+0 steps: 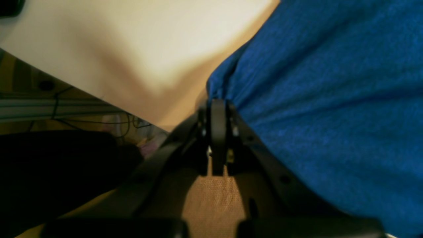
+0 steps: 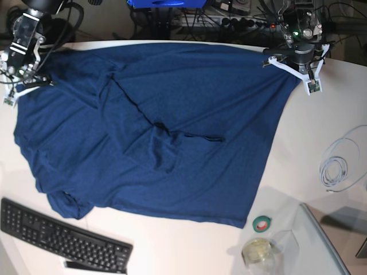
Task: Layout the t-shirt on the table in an organized manner, then fold the t-shirt properly
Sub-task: 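Pull the shirt shoulder edge taut with both grippers, then release left, then lower the left gripper onto the middle of the shirt body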
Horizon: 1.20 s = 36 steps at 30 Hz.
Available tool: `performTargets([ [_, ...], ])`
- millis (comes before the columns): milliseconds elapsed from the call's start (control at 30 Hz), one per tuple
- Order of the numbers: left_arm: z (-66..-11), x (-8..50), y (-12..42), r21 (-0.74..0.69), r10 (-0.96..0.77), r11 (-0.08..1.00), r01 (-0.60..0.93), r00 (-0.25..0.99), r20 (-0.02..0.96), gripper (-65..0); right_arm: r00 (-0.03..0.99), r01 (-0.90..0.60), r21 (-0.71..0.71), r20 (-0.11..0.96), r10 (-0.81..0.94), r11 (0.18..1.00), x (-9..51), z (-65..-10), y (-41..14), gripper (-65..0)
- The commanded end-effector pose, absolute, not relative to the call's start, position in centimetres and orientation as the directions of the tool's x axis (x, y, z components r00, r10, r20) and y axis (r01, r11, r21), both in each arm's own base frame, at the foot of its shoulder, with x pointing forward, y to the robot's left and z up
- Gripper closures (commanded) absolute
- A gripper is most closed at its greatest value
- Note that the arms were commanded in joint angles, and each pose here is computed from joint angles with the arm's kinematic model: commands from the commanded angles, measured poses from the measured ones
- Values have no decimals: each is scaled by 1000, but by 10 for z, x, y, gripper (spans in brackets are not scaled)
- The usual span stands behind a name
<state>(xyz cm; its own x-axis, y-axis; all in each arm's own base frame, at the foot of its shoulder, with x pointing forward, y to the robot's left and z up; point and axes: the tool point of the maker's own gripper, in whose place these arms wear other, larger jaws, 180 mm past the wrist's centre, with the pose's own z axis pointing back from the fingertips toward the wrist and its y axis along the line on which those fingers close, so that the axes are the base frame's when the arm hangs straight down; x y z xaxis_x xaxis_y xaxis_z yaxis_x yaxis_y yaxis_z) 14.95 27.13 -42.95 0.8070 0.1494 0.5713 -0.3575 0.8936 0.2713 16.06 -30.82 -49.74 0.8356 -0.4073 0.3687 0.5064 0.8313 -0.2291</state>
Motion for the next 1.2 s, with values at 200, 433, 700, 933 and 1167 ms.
performTargets([
  [200,-421,150,279,291,134,884,-366,794,593,-217,819,530,-240,396,-416,814,163,-489,-321,-6],
  [433,-409,151,288,292,142,871,-395,772,620,-291,804,535,-244,441,-399,809,167,-475,-325,-9],
  [700,-383,138,322,297,209,801,-519,708,674,-318,671,582,-33,584,-457,813,176,-426,-309,-254],
  [933,-424,127,311,50,358,876,-479,717,598,-548,638,542,150,567,-521,827,161,-439,-306,-348],
  [1167,-436,123,310,-95,440,874,-477,693,572,-556,682,289,261,618,-390,921,167,-431,-278,-347],
])
